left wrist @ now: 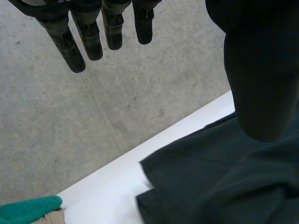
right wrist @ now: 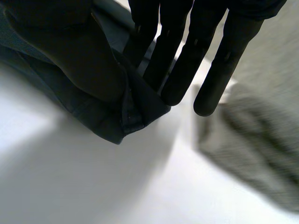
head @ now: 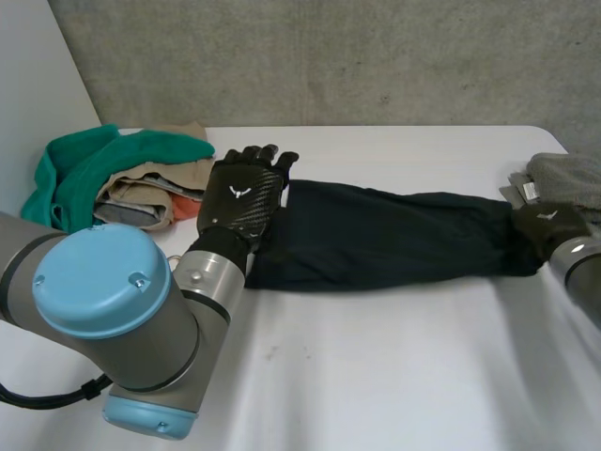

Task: Fold the laundry.

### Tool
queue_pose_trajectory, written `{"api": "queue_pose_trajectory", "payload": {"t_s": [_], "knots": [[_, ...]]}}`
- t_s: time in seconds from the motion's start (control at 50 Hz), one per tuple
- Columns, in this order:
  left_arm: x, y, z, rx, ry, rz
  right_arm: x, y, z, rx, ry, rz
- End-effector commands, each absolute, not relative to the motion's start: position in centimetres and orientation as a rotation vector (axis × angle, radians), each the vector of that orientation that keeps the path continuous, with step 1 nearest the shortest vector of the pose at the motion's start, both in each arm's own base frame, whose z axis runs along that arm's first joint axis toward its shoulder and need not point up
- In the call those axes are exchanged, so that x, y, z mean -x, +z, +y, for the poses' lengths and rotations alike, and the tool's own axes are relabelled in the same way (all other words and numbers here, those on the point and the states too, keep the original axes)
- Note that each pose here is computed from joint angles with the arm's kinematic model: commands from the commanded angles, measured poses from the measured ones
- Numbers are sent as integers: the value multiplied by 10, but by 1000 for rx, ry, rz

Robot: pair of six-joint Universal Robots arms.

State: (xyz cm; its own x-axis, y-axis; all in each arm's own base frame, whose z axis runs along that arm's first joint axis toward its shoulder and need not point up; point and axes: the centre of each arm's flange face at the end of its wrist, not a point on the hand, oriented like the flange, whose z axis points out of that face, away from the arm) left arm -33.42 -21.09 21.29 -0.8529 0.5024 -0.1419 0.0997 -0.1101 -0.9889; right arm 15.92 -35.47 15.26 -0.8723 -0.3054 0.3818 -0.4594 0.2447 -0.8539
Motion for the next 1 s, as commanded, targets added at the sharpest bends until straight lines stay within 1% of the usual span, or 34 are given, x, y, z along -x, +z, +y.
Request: {"api": "queue_pose_trajectory", "payload": {"t_s": [0.02, 0.04, 0.06, 0.12, 0.14, 0.2, 0.22, 0.28, 0.3, 0.38, 0.44, 0.5, 0.58, 0.6, 0.68, 0.72, 0.76, 0.8, 0.84, 0.88, 0.9, 0.92, 0.96, 0.98, 1.0], "knots": [[328, 219, -209, 657, 2054, -1880, -162, 189, -357, -1009, 1653, -1943], [328, 220, -208, 655, 2056, -1877, -170, 192, -356, -1047, 1671, -1898], [327, 220, -208, 652, 2056, -1878, -196, 196, -348, -1151, 1728, -1800], [325, 219, -207, 653, 2051, -1885, -241, 202, -330, -1306, 1854, -1653], [325, 219, -207, 649, 2052, -1885, -267, 201, -316, -1403, 1939, -1582], [325, 221, -207, 649, 2056, -1881, -301, 188, -295, -1573, 2045, -1493], [324, 221, -207, 646, 2058, -1884, -318, 180, -282, -1680, 2105, -1431], [324, 221, -208, 640, 2064, -1882, -341, 170, -260, -1851, 2185, -1340], [324, 222, -210, 634, 2069, -1882, -353, 161, -246, -1949, 2213, -1299], [320, 227, -220, 603, 2105, -1879, -374, 138, -226, -2114, 2223, -1254], [314, 234, -235, 560, 2147, -1875, -376, 136, -228, -2112, 2229, -1277], [311, 243, -252, 516, 2193, -1862, -377, 148, -233, -2033, 2269, -1342], [316, 252, -265, 493, 2226, -1822, -362, 176, -250, -1730, 2376, -1734], [318, 252, -268, 493, 2230, -1816, -353, 196, -256, -1558, 2466, -1920], [335, 251, -282, 497, 2231, -1786, -332, 235, -263, -1179, 2643, -2347], [342, 248, -287, 507, 2225, -1784, -320, 242, -271, -1036, 2655, -2477], [355, 240, -288, 547, 2186, -1795, -300, 240, -289, -891, 2583, -2596], [365, 235, -285, 585, 2145, -1799, -289, 236, -299, -849, 2507, -2640], [378, 221, -283, 648, 2074, -1832, -283, 230, -310, -846, 2404, -2694], [384, 208, -282, 684, 2023, -1876, -284, 219, -315, -873, 2307, -2747], [390, 196, -281, 717, 1978, -1919, -285, 213, -318, -887, 2252, -2777], [392, 190, -281, 733, 1954, -1944, -287, 203, -324, -917, 2161, -2816], [394, 176, -281, 767, 1906, -2000, -289, 193, -329, -948, 2075, -2849], [395, 161, -281, 801, 1847, -2064, -290, 188, -331, -962, 2036, -2865], [395, 156, -280, 816, 1825, -2088, -292, 178, -334, -989, 1970, -2889]]}}
